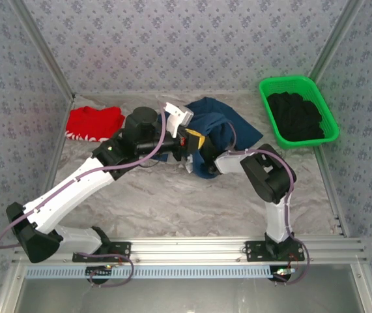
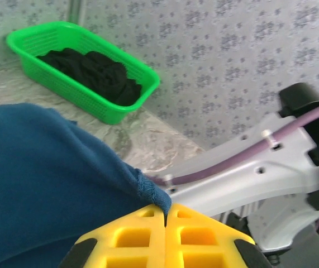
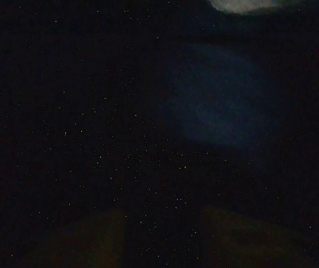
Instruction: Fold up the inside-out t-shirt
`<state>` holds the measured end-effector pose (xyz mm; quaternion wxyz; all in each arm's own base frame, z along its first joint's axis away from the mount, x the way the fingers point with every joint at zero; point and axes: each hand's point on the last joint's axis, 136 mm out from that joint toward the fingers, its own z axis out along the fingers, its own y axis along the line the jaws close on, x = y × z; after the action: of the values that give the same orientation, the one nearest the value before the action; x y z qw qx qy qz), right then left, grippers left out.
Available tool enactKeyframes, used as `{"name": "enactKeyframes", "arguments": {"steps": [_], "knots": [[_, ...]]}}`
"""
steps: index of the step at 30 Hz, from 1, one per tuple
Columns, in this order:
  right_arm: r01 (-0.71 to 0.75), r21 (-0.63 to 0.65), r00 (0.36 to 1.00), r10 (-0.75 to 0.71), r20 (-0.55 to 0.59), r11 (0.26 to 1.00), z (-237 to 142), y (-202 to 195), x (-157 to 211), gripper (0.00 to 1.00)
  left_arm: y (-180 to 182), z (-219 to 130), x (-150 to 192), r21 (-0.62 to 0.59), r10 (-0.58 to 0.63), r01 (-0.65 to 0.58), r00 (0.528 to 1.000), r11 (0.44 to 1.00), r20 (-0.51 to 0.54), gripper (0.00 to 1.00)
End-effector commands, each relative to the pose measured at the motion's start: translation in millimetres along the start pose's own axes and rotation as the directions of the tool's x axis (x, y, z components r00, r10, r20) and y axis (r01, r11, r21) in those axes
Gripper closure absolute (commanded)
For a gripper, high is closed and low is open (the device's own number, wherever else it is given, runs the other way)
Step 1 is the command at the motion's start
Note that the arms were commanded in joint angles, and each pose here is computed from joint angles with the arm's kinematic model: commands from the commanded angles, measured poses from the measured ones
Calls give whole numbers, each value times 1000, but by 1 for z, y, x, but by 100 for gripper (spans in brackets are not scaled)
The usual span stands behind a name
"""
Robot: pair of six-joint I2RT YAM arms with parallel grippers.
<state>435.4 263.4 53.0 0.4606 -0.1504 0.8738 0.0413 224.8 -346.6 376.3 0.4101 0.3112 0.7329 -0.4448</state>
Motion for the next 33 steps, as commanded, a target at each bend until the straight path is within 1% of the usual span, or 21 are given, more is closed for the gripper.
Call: {"name": "enactKeyframes", "arguments": {"steps": [1,4,7,10,13,15,16,18,24,26,29,31,33], "knots": [[-45,-82,993,54,100,996,-22,3,-25,57,8,-6,1,-69,41,-41,999,997,-1,100],[-71,-113,988,85,128,991,-27,4,-34,57,3,2,7,-22,28,-28,999,999,-26,100],[-116,-79,985,125,121,990,-18,2,-38,56,-17,7,3,85,26,-25,1000,996,-11,100],[-218,-38,972,221,81,975,-5,-4,-35,56,-43,4,-10,196,39,-42,999,980,21,100],[-290,-14,954,290,70,957,4,-6,-43,55,-65,-4,-26,286,46,-62,997,956,63,100],[-320,3,946,320,62,947,10,-6,-46,54,-77,-10,-36,333,53,-81,994,940,91,100],[-343,8,937,342,72,939,14,-6,-58,54,-83,-14,-41,350,62,-96,992,932,107,100],[-379,36,925,376,62,925,21,-9,-57,53,-93,-23,-50,373,79,-124,988,920,136,100],[-481,95,876,480,37,871,39,-25,-52,49,-110,-55,-71,368,140,-219,963,904,228,100],[-493,114,869,494,24,863,42,-28,-50,47,-111,-64,-76,340,158,-241,955,909,253,100],[-495,161,864,503,-7,854,42,-34,-43,45,-109,-77,-84,276,201,-281,938,919,283,100],[-480,188,869,494,-30,857,39,-38,-36,44,-103,-85,-91,202,240,-310,920,929,310,100],[-447,201,883,466,-57,872,34,-39,-31,44,-88,-87,-97,110,262,-308,914,945,312,100]]}}
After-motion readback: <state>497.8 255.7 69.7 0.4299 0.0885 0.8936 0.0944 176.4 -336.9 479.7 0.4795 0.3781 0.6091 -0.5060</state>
